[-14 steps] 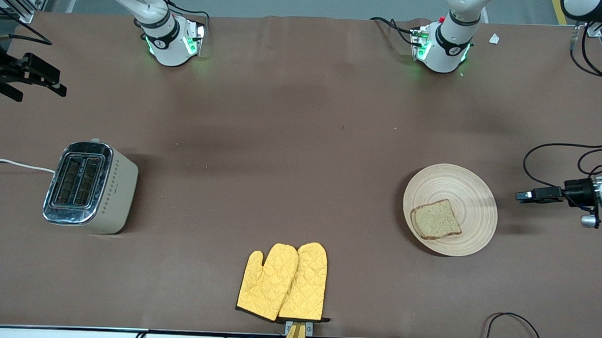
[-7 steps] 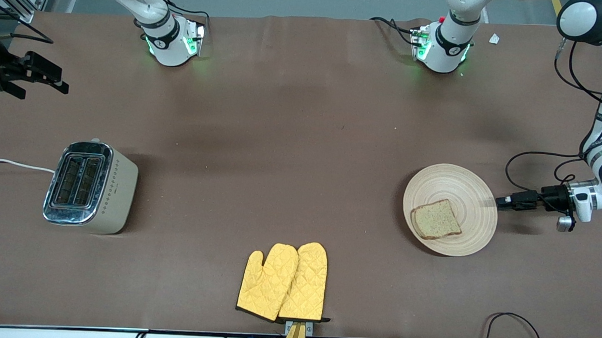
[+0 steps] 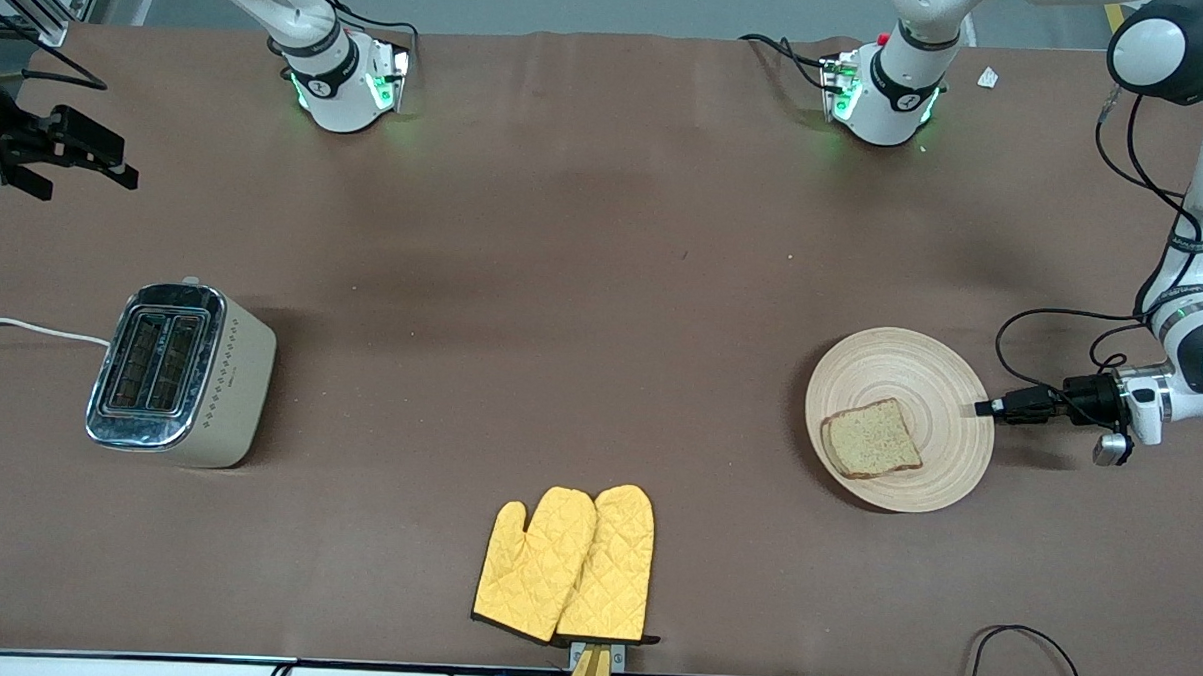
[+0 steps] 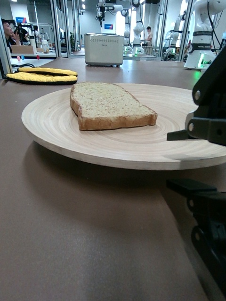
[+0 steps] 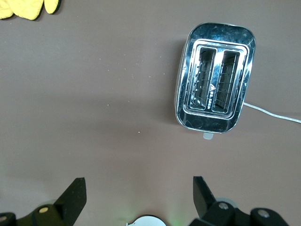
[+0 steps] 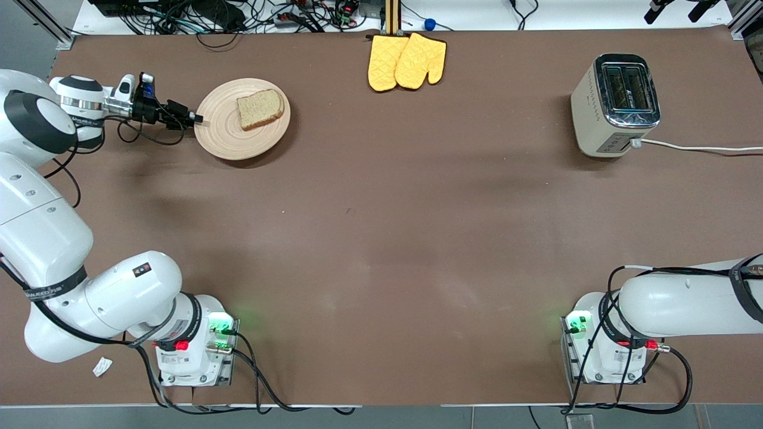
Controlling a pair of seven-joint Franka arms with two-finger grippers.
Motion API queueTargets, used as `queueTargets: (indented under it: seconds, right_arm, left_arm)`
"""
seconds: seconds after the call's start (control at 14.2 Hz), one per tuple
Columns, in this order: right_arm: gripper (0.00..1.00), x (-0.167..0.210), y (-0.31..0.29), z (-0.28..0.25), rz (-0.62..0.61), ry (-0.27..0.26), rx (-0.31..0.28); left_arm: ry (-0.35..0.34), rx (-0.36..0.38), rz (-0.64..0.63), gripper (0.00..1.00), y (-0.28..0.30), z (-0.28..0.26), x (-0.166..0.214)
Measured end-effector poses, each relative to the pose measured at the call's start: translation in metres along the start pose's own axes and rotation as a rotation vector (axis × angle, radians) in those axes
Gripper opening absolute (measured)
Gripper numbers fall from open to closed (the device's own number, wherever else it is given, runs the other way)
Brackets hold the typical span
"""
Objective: Move plate and put bread in toaster
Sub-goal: 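Push the wooden plate with the left gripper toward the table center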
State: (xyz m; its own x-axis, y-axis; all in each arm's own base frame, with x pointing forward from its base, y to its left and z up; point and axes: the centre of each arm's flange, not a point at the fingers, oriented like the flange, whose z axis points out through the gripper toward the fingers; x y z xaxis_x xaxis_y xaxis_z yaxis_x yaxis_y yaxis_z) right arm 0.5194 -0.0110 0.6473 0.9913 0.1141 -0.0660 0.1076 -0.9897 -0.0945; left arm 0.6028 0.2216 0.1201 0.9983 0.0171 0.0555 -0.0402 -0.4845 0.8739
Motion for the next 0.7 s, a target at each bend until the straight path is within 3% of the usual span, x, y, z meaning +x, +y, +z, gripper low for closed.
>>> queueTargets:
  seconds: [0.14,0.21,0.35,0.7]
  right_arm:
    - [1.0,0.0004,0.0005,0.0,0.0,0.002,0.0]
    - [1.0,0.0007,0.0006,0.0,0.0,0.003,0.0]
    - [1.0,0.0007,0.0005,0.0002,-0.001,0.003,0.001]
    - [1.0,0.0001,0.0039,0.0011,0.005,-0.003,0.002]
  left_arm:
    - [-0.001,-0.008,-0.005,0.24,-0.003,0.0049,-0.0007]
    - [-0.002,-0.009,-0.006,0.24,-0.0042,0.006,-0.0009]
    - [0.0,-0.016,-0.005,0.1,-0.0033,0.0062,0.0001]
    - [0.0,-0.02,0.012,0.1,0.0036,0.0099,0.0071]
